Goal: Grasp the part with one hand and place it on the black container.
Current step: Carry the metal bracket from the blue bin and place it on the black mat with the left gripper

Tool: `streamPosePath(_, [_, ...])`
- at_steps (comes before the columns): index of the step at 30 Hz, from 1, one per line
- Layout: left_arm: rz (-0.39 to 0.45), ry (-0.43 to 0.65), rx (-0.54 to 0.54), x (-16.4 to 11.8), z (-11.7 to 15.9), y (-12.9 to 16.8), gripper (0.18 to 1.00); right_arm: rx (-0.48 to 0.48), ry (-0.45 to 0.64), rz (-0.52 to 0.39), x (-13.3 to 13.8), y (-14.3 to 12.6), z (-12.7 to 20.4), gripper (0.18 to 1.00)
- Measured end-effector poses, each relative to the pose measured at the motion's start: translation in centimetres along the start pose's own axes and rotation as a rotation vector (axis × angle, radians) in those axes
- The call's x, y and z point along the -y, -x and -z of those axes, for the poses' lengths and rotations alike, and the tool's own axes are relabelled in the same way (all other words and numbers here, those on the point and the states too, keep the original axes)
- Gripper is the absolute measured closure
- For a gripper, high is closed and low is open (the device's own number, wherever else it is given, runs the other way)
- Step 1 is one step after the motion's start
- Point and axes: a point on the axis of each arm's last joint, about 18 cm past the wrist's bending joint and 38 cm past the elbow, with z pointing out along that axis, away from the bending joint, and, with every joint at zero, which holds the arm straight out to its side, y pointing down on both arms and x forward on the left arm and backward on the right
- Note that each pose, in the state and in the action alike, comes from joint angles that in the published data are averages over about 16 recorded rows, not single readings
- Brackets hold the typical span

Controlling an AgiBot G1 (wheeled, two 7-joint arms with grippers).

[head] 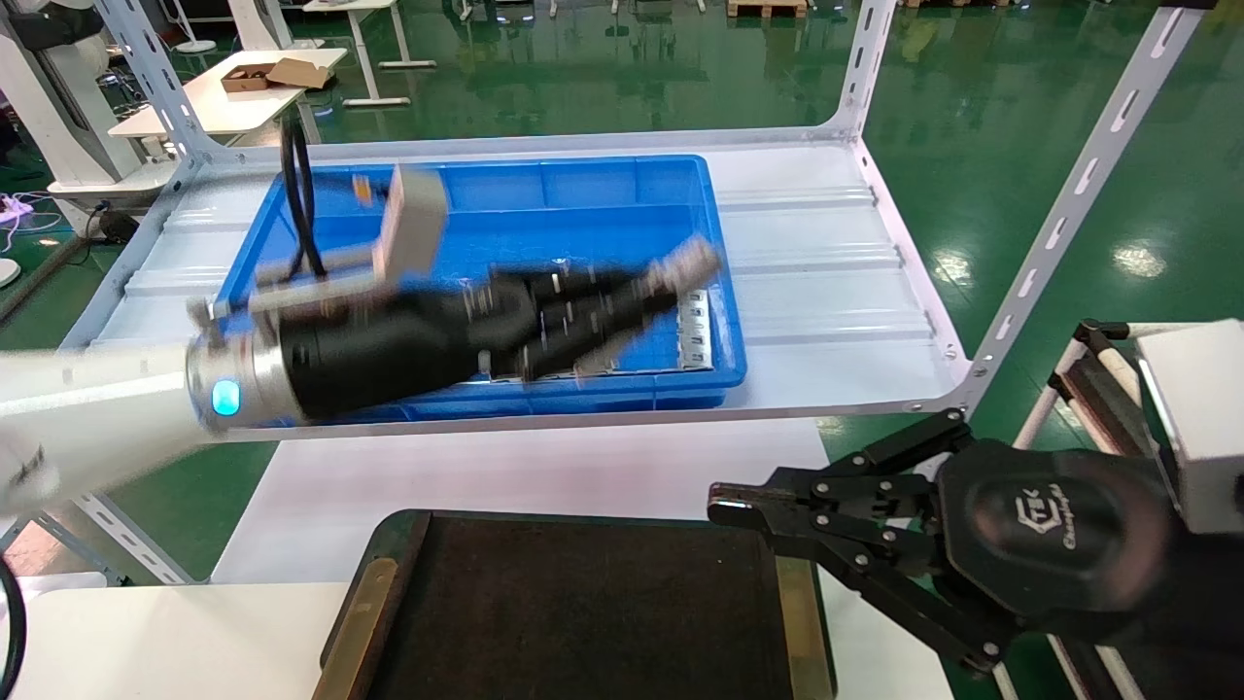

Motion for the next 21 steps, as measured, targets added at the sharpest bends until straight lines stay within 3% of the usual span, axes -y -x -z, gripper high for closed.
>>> streamPosePath(5, [0.088,0.034,-0.076,-4.7,0.3,-3.2,0.863,0.0,0.0,0.0,0.0,0.0,0.0,0.988])
streamPosePath(10, [0.203,0.079,-0.075,-10.3,0.2,-6.0,0.863,0.0,0.0,0.0,0.0,0.0,0.0,0.988])
streamPosePath(15, [0.325,0.12,0.021,-15.8,-0.6,-7.5,0.863,0.0,0.0,0.0,0.0,0.0,0.0,0.988])
streamPosePath(21, [0.466,0.156,0.235,-21.3,-2.6,-7.3,0.863,0.0,0.0,0.0,0.0,0.0,0.0,0.988])
